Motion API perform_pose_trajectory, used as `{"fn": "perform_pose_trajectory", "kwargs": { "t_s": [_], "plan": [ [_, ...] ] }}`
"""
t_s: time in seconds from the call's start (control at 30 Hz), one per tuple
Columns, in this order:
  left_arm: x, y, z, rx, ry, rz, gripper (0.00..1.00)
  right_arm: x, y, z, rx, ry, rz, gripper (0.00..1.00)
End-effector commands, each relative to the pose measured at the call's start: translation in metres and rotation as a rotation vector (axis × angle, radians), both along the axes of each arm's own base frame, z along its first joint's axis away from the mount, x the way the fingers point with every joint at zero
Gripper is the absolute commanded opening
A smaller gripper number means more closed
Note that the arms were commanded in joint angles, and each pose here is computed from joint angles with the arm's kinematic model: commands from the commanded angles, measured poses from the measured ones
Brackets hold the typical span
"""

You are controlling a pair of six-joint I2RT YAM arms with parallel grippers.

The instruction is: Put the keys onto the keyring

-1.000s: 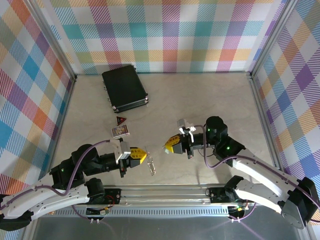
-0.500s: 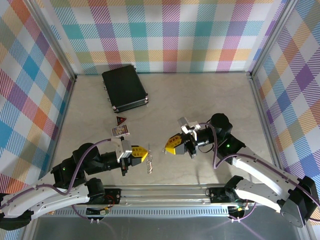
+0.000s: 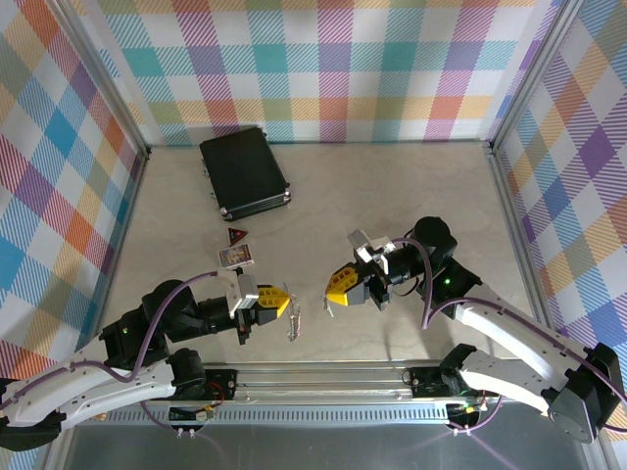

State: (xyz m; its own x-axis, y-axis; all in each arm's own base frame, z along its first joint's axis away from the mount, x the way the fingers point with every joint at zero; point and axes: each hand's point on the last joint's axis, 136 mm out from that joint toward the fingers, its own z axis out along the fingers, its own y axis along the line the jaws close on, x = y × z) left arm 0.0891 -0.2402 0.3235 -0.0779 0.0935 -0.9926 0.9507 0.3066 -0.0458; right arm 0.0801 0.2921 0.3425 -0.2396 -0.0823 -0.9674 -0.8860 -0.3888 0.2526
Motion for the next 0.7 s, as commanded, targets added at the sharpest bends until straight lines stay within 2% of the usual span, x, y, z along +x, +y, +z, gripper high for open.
{"fn": "perform_pose_trajectory", "kwargs": {
  "t_s": [0.0,0.33,0.67],
  "plan": [
    [-0.007,-0.001,0.032,-0.087,-0.046,-0.034,0.0,-0.004,-0.002,0.012,0.032,-0.054,0.022,0.0],
    [-0.005,-0.01,0.041,-0.142,-0.073,-0.052,0.0,0.013,0.003,0.012,0.081,-0.046,-0.142,0.0],
    [-0.006,-0.019,0.044,-0.169,-0.07,-0.074,0.0,0.015,-0.001,0.005,0.077,-0.062,-0.27,0.0]
  ]
}}
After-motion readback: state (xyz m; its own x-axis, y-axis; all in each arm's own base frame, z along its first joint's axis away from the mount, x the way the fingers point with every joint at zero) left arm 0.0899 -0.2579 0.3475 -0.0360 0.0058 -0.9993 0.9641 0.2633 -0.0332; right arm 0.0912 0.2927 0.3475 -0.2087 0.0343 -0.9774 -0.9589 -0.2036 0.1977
